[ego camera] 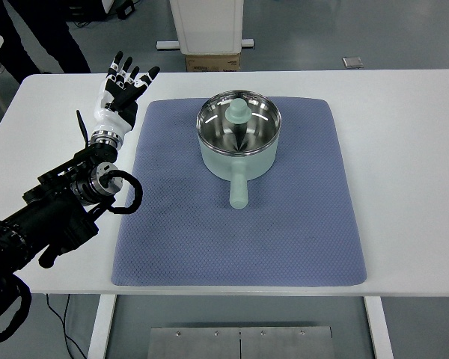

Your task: Rotate green pot handle

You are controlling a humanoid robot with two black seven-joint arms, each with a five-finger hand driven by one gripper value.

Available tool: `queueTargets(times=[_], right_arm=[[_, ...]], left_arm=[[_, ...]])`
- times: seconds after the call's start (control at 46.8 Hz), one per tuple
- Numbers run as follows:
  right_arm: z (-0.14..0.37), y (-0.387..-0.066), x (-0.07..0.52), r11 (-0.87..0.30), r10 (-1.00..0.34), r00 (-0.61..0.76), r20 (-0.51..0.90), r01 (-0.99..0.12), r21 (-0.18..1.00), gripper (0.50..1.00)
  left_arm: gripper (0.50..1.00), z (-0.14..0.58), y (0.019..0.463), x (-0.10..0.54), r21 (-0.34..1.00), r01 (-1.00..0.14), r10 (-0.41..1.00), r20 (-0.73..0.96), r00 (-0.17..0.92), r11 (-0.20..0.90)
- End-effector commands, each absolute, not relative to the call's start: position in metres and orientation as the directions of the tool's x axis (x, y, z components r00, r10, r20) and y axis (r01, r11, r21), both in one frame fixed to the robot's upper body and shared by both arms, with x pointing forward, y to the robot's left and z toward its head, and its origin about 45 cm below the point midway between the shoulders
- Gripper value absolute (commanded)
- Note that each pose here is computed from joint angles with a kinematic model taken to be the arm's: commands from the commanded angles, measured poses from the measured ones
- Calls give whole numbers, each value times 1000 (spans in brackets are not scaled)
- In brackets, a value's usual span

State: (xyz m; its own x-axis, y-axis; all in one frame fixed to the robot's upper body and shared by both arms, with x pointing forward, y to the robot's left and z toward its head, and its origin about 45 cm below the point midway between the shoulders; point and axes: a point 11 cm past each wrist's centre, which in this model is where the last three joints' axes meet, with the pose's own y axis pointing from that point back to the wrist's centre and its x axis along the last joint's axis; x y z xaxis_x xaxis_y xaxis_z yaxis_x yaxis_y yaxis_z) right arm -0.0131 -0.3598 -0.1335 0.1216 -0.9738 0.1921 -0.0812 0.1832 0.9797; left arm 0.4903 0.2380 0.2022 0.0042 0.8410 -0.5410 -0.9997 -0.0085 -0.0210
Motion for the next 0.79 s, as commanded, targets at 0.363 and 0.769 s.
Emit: queueTargets(times=[0.363, 0.769], right_arm=[[-133, -360, -13, 184, -974, 122, 193, -81, 980, 1000], [-133, -360, -13, 184, -974, 122, 193, -81, 980, 1000]], left_arm=[[1000, 199, 240, 488, -23, -1000, 844, -536, 10, -3], [1000, 212, 244, 493, -65, -998, 852, -521, 52, 22]])
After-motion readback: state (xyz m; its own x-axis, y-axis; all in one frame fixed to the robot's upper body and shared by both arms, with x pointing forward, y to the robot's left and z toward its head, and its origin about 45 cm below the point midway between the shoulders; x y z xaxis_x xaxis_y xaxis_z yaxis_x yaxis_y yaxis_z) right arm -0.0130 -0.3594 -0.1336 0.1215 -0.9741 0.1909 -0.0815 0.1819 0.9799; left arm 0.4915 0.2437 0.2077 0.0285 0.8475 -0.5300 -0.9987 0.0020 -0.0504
